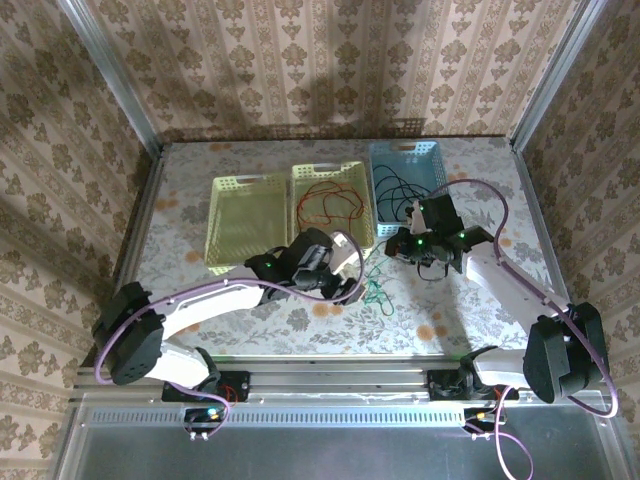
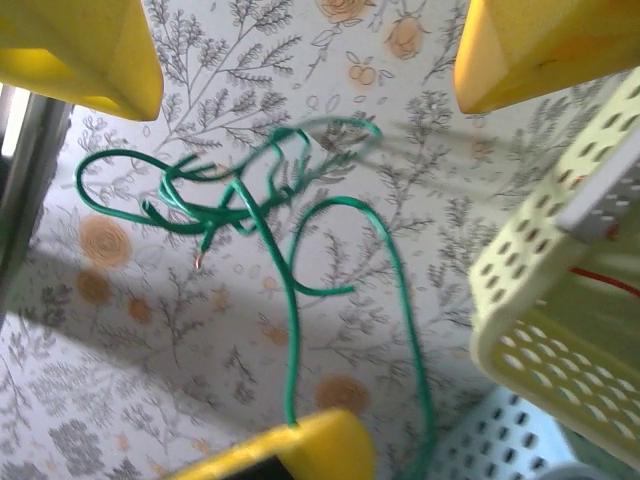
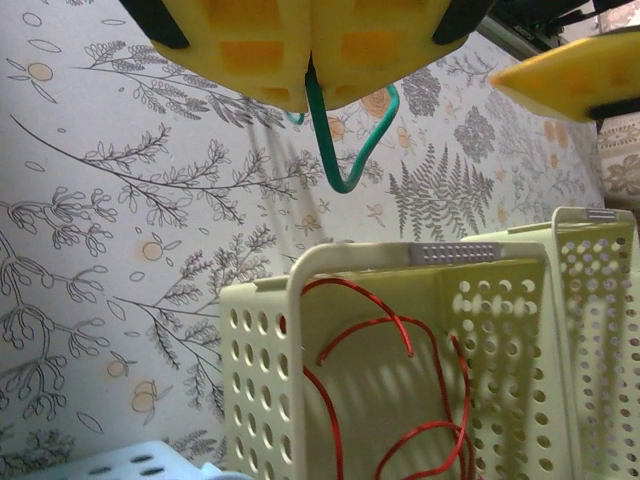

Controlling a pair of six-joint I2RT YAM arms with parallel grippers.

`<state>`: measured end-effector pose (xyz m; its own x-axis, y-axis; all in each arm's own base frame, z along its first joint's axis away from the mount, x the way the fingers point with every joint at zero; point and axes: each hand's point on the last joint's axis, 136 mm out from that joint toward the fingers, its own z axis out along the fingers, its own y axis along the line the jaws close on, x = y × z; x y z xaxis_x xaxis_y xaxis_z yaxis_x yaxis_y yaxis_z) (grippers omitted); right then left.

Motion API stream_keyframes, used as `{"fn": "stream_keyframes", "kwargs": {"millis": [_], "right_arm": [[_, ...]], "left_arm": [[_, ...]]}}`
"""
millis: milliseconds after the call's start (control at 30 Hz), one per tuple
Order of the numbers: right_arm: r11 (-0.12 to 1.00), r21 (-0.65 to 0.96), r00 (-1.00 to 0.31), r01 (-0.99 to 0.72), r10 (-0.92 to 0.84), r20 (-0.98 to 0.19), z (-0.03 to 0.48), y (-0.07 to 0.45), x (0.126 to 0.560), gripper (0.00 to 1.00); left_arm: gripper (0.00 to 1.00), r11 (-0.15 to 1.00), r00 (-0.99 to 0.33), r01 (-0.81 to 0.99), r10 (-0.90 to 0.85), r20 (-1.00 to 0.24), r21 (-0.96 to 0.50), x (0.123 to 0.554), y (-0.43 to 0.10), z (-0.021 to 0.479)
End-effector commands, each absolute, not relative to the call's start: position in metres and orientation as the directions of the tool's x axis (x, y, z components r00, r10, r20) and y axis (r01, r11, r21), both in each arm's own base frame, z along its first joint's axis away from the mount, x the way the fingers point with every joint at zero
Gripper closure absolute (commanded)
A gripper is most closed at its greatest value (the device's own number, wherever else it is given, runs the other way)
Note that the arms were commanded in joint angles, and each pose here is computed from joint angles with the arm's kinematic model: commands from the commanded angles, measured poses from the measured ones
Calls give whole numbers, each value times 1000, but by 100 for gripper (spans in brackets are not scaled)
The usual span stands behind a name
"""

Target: Untangle the cables

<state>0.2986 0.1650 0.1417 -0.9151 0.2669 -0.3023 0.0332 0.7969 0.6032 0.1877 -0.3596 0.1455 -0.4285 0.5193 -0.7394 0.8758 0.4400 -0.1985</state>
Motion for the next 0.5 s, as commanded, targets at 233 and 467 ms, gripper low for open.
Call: {"fn": "stream_keyframes", "kwargs": {"millis": [233, 467], "right_arm": [[730, 681, -925, 66, 302, -233, 151, 166, 304, 100], [711, 693, -916, 115, 346, -203, 148, 162, 307, 100]], "left_arm": [[28, 380, -344, 916, 576, -741, -130, 198, -382, 119], [27, 304, -292, 943, 564, -773, -135, 187, -398, 127]]}}
